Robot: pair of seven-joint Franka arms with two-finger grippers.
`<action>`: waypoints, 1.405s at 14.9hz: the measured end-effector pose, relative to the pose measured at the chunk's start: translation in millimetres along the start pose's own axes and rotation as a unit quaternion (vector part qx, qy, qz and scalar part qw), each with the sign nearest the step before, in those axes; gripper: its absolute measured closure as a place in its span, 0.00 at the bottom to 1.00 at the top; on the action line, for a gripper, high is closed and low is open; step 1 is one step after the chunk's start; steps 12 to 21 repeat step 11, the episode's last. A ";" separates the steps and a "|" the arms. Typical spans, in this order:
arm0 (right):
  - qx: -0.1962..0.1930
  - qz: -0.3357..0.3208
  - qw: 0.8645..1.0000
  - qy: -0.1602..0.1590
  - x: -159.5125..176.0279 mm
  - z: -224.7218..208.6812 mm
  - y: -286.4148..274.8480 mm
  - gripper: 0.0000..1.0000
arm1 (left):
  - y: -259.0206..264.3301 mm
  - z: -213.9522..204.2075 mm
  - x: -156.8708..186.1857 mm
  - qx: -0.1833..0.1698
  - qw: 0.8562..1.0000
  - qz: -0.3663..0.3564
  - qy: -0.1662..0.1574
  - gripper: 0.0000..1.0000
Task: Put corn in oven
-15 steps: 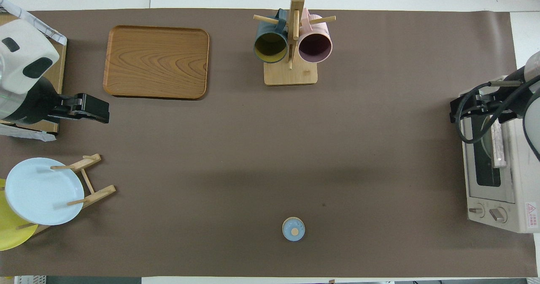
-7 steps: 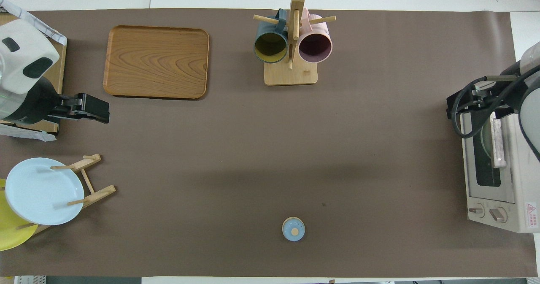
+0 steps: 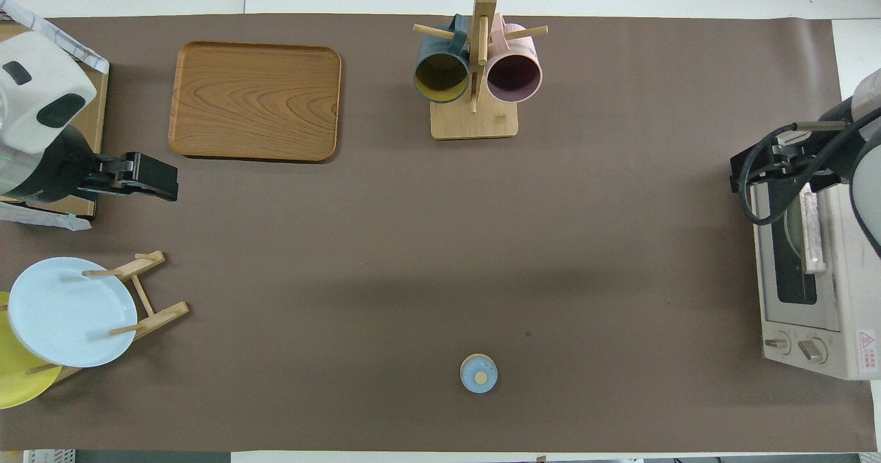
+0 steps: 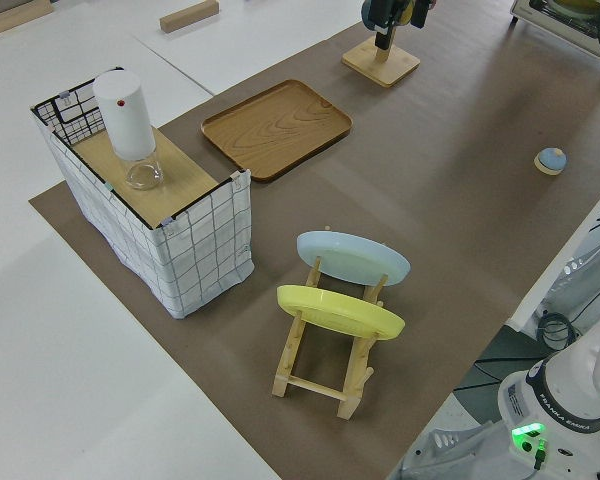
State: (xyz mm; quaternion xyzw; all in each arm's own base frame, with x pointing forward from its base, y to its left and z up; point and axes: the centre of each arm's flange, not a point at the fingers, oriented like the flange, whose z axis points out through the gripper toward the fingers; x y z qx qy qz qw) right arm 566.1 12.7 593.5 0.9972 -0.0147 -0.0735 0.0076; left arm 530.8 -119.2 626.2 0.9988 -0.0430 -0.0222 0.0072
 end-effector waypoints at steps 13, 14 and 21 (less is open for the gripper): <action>0.001 0.003 1.000 0.017 -13.1 -19.8 4.5 0.00 | 0.0 0.0 0.0 0.000 1.000 0.000 0.000 0.00; 0.001 0.003 1.000 0.017 -13.1 -19.8 4.5 0.00 | 0.0 0.0 0.0 0.000 1.000 0.000 0.000 0.00; 0.001 0.003 1.000 0.017 -13.1 -19.8 4.5 0.00 | 0.0 0.0 0.0 0.000 1.000 0.000 0.000 0.00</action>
